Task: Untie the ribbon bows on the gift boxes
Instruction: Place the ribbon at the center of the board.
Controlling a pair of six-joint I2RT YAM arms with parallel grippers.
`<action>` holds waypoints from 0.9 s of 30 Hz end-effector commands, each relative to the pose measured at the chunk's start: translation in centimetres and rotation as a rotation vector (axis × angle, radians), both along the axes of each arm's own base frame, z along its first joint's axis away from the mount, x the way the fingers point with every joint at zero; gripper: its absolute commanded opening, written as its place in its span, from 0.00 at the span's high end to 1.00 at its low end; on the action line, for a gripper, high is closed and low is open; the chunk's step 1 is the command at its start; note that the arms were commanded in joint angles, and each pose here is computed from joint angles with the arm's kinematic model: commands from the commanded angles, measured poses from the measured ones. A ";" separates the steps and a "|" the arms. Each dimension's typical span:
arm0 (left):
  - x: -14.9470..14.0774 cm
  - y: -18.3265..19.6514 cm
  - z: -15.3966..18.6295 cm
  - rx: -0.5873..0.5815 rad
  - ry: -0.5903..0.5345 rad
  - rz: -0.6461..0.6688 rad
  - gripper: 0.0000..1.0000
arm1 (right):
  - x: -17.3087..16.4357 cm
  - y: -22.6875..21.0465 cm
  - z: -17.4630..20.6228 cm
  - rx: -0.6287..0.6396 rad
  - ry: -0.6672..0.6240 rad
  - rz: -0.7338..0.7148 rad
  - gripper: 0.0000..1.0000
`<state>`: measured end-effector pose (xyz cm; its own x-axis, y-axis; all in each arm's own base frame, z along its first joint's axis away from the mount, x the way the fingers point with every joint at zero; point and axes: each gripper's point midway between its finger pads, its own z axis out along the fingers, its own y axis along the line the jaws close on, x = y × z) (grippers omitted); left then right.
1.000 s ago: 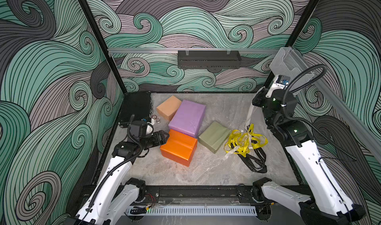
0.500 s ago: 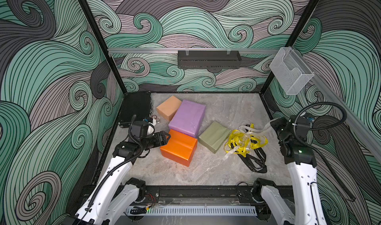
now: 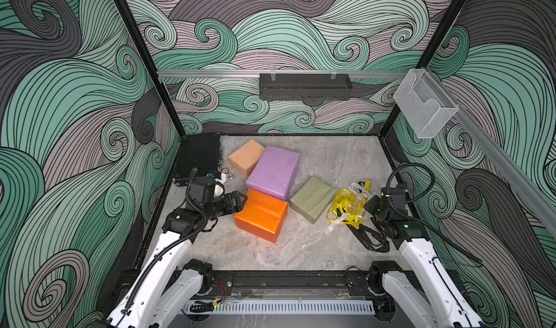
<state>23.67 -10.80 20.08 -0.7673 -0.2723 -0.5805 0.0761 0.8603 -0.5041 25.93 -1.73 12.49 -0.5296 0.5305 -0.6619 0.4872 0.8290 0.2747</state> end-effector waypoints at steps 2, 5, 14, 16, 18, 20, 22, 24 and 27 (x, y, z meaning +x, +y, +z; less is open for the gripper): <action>-0.1 1.3 1.5 0.046 -0.085 0.052 0.22 | 2.0 0.5 -0.5 -0.093 0.015 0.036 1.00; -0.3 2.0 2.1 0.059 -0.117 0.083 0.22 | 3.4 1.1 -1.4 -0.074 0.029 0.052 1.00; -0.9 4.2 3.7 0.092 -0.212 0.187 0.16 | 9.1 4.0 -2.8 0.014 0.050 0.166 0.72; -1.0 4.6 3.9 0.095 -0.230 0.207 0.14 | 9.6 3.8 -3.5 0.022 0.075 0.167 0.48; -1.1 5.0 4.1 0.102 -0.242 0.223 0.10 | 9.2 3.0 -4.2 0.052 0.079 0.130 0.32; -1.2 5.3 4.2 0.107 -0.248 0.238 0.05 | 8.4 1.8 -4.2 0.094 0.038 0.076 0.23; -1.2 5.5 4.2 0.113 -0.251 0.248 0.02 | 7.6 0.9 -3.3 0.089 -0.015 0.038 0.15; -1.2 5.7 4.2 0.119 -0.250 0.257 0.01 | 7.0 0.5 -1.7 0.074 -0.071 0.034 0.04; -1.2 6.2 4.1 0.135 -0.244 0.280 0.01 | 6.0 0.1 0.8 0.057 -0.166 0.021 0.01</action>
<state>22.68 -5.40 24.14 -0.5222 -0.3553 -0.7753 -0.0294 0.9161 -0.4000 31.82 -1.37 10.61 -0.5123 0.5558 -0.6547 0.4409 0.8244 0.3548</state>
